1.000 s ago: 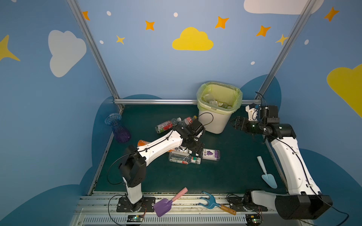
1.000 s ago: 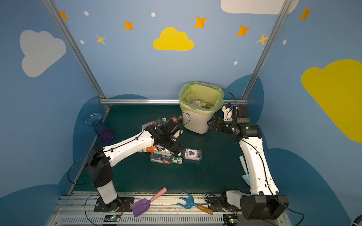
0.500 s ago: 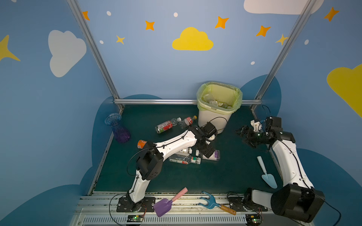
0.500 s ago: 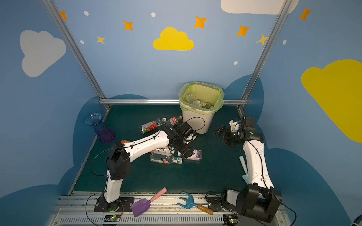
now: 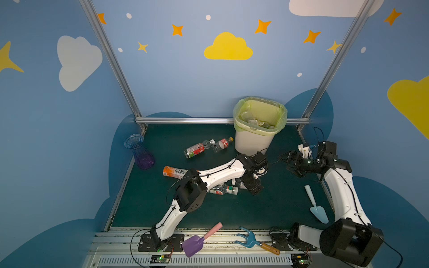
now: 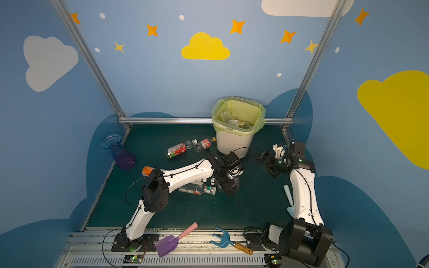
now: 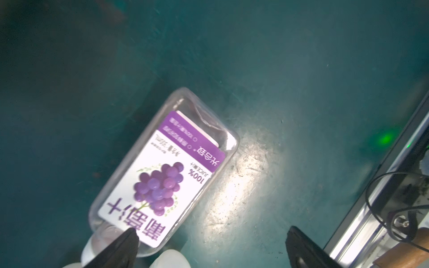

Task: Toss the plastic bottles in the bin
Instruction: 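Close left gripper on the purple-label grape-juice bottle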

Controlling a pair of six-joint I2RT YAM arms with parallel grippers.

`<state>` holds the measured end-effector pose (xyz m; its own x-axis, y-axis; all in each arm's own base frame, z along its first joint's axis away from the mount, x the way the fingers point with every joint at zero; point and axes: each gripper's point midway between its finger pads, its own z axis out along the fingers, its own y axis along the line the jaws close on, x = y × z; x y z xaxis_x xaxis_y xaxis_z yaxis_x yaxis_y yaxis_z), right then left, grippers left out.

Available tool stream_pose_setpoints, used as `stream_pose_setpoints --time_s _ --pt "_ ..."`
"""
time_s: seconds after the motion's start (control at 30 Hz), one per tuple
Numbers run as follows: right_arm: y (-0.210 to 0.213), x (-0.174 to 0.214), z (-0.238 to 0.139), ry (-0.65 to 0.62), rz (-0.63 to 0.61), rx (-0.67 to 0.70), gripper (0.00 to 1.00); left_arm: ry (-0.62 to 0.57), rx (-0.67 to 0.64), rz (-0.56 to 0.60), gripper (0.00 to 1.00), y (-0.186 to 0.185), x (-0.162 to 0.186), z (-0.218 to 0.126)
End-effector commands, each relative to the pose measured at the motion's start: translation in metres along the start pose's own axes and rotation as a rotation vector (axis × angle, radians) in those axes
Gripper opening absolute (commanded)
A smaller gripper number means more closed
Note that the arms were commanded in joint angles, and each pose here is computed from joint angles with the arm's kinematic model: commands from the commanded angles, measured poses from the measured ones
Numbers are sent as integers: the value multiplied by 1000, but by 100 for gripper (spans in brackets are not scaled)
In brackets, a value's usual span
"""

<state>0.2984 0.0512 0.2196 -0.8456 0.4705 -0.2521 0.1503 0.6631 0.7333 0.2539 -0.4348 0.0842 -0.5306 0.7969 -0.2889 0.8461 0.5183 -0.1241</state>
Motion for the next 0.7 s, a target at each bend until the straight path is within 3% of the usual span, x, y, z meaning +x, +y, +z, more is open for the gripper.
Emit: stream_pose_setpoints --time_s 0.0,0.3,0.67 --pt "5 4 -7 -13 -24 -34 90 34 -16 37 100 3 3 6" --pt "-2 5 -15 -46 3 -31 90 -9 -166 98 100 30 -13 20" --pt "-9 2 -18 -66 40 -42 90 31 -164 153 100 29 -16 33"
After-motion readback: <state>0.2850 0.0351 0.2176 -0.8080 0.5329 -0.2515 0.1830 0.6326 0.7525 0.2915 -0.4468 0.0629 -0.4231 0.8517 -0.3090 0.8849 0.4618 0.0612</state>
